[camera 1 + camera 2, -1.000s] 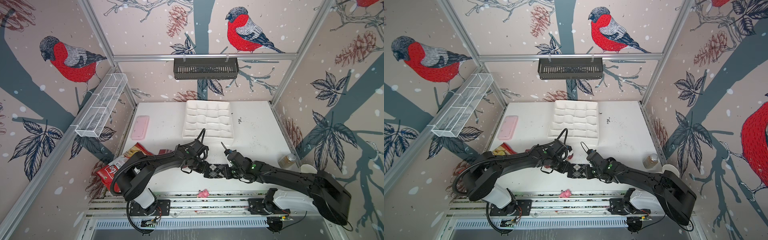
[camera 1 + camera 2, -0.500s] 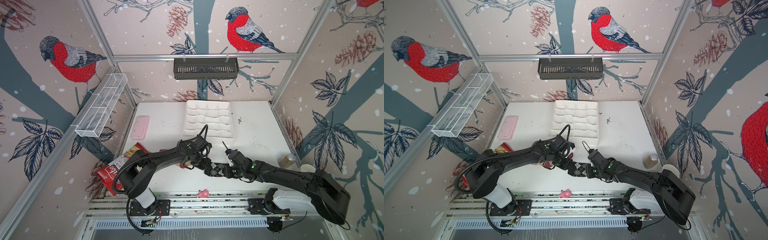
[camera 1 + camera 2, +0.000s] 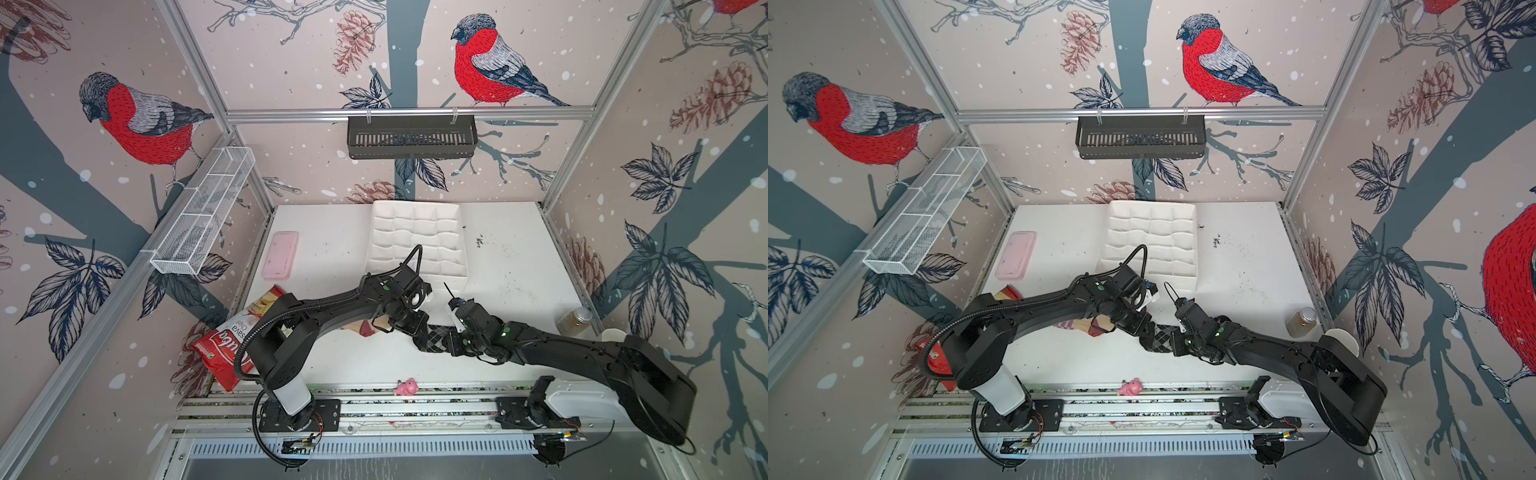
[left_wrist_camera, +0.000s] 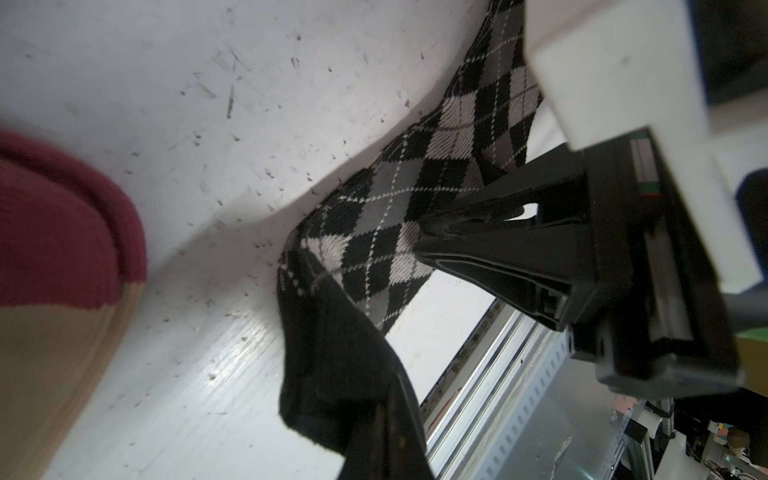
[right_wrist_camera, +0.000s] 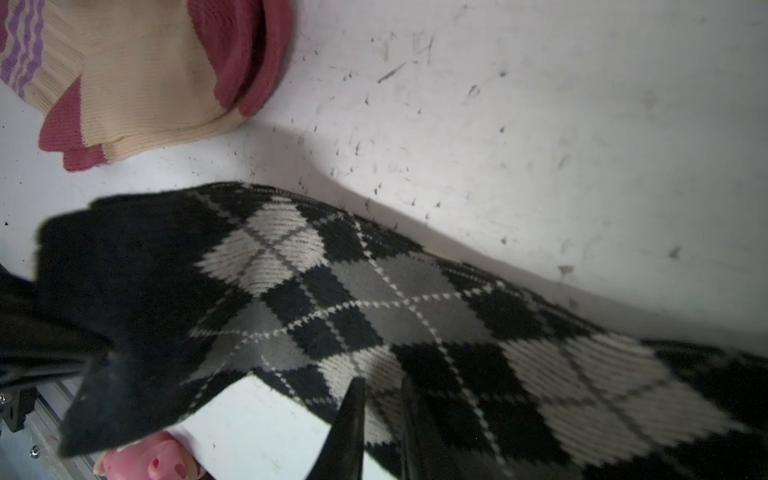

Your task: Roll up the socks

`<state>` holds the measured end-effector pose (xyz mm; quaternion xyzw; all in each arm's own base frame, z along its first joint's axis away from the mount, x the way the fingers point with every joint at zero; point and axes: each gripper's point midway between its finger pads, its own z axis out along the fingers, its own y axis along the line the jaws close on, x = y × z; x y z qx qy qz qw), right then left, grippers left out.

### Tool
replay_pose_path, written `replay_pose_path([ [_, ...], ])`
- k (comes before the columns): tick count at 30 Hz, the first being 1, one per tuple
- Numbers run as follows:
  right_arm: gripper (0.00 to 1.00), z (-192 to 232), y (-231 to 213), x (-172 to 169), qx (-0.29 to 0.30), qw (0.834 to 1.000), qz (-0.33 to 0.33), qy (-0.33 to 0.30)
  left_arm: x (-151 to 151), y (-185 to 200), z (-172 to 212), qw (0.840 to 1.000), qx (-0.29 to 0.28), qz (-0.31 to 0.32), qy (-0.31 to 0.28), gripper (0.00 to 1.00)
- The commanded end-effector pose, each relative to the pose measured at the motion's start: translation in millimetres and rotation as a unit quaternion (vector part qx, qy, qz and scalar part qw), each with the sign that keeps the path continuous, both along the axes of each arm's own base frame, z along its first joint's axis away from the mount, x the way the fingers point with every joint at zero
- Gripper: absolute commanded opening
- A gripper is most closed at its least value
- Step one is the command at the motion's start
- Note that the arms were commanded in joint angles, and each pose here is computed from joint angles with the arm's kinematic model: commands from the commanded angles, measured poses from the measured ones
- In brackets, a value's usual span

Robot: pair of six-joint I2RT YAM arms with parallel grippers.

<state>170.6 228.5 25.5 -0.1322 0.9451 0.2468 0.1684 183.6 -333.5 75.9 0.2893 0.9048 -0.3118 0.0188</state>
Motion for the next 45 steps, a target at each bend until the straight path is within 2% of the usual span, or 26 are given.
replay_pose_path([
  [1, 0.19, 1.8, 3.4, 2.0, 0.013, 1.0, -0.001, -0.002, -2.8, -12.6, 5.6, 0.999, -0.029, -0.018, 0.005, 0.0],
  [14, 0.19, -5.3, -1.4, 0.7, 0.012, 1.0, -0.01, 0.009, -1.9, -38.3, -0.9, 0.998, -0.045, -0.035, 0.014, 0.0],
  [21, 0.19, 14.1, -6.3, 5.6, 0.034, 0.999, -0.025, -0.013, 0.4, -44.5, -5.5, 0.998, -0.049, -0.031, 0.013, 0.0],
  [36, 0.16, 25.2, -37.7, 10.4, 0.045, 0.995, -0.085, -0.03, 1.9, -49.5, -16.5, 0.999, -0.025, -0.026, -0.005, 0.0],
  [45, 0.16, 55.3, -42.5, 44.9, 0.076, 0.986, -0.128, -0.076, 1.4, -47.6, -21.3, 1.0, -0.017, -0.023, -0.011, 0.0],
])
